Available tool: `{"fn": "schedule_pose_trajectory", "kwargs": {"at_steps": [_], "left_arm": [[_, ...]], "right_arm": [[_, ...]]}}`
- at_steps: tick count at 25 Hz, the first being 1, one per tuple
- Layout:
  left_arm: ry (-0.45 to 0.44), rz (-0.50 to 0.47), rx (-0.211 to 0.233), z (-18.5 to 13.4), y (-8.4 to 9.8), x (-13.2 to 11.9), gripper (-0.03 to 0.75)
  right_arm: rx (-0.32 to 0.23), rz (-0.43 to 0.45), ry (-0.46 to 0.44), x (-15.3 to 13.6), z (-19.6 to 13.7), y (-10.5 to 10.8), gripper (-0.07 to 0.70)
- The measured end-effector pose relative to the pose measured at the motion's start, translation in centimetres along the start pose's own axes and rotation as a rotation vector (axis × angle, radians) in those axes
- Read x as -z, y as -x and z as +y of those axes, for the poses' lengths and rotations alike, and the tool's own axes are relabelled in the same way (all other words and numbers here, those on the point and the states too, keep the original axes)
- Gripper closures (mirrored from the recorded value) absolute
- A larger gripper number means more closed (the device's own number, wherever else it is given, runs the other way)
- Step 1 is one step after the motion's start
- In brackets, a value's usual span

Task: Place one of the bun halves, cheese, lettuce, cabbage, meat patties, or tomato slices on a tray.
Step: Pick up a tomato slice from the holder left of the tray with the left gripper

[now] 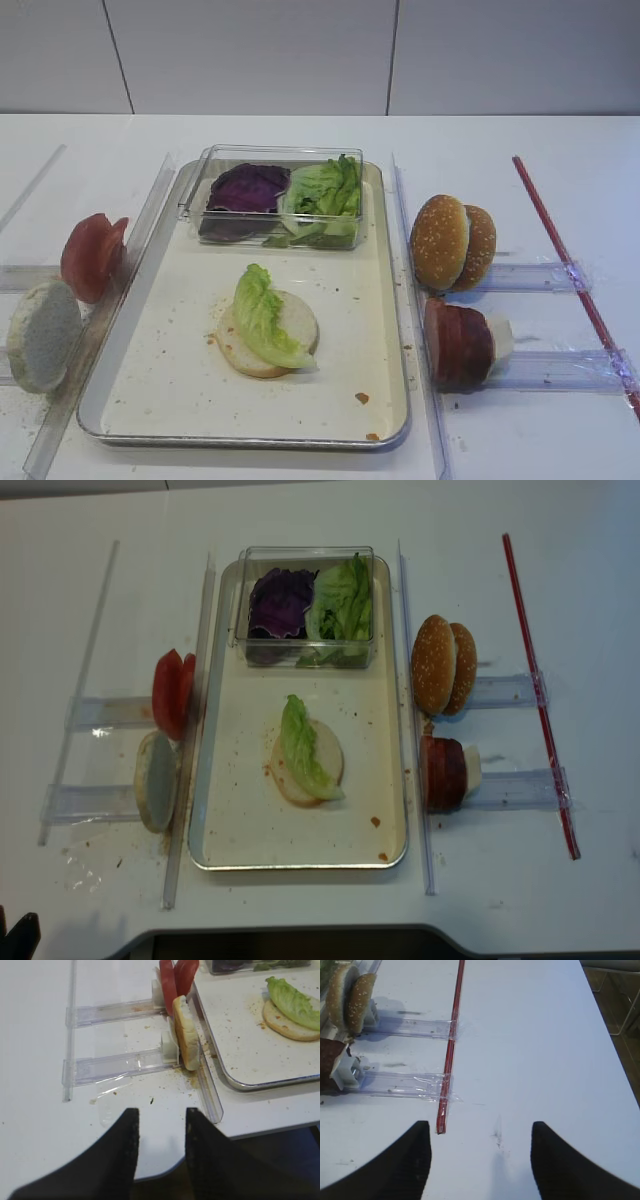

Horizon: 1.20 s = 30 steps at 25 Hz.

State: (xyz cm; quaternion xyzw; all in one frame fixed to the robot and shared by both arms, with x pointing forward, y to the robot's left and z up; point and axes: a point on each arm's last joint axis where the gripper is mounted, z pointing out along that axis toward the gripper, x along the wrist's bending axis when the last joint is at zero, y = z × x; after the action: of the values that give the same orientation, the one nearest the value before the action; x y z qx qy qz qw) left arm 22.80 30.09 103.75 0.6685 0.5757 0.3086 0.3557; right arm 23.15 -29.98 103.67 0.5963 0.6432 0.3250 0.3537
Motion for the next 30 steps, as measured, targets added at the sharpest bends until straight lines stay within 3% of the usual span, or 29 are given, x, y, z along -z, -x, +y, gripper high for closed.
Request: {"fn": "schedule_pose_trajectory", "kwargs": {"at_steps": [6, 11, 13, 21, 30], "left_arm": [[0.000, 0.000, 0.000, 0.0, 0.0, 0.0, 0.468], [0.000, 0.000, 0.007, 0.0, 0.0, 0.0, 0.312], [-0.006, 0.000, 0.011, 0.0, 0.0, -0.1, 0.286], [-0.168, 0.007, 0.064, 1.4, -0.1, -1.6, 0.272], [-0.389, 0.023, 0.052, 6.3, -0.4, -3.0, 0.270]], "right_arm": [[0.000, 0.000, 0.000, 0.0, 0.0, 0.0, 0.176], [0.000, 0.000, 0.000, 0.0, 0.0, 0.0, 0.176], [0.000, 0.000, 0.000, 0.0, 0.0, 0.0, 0.176], [0.000, 0.000, 0.000, 0.0, 0.0, 0.0, 0.176], [-0.002, 0.000, 0.000, 0.0, 0.0, 0.0, 0.176]]}}
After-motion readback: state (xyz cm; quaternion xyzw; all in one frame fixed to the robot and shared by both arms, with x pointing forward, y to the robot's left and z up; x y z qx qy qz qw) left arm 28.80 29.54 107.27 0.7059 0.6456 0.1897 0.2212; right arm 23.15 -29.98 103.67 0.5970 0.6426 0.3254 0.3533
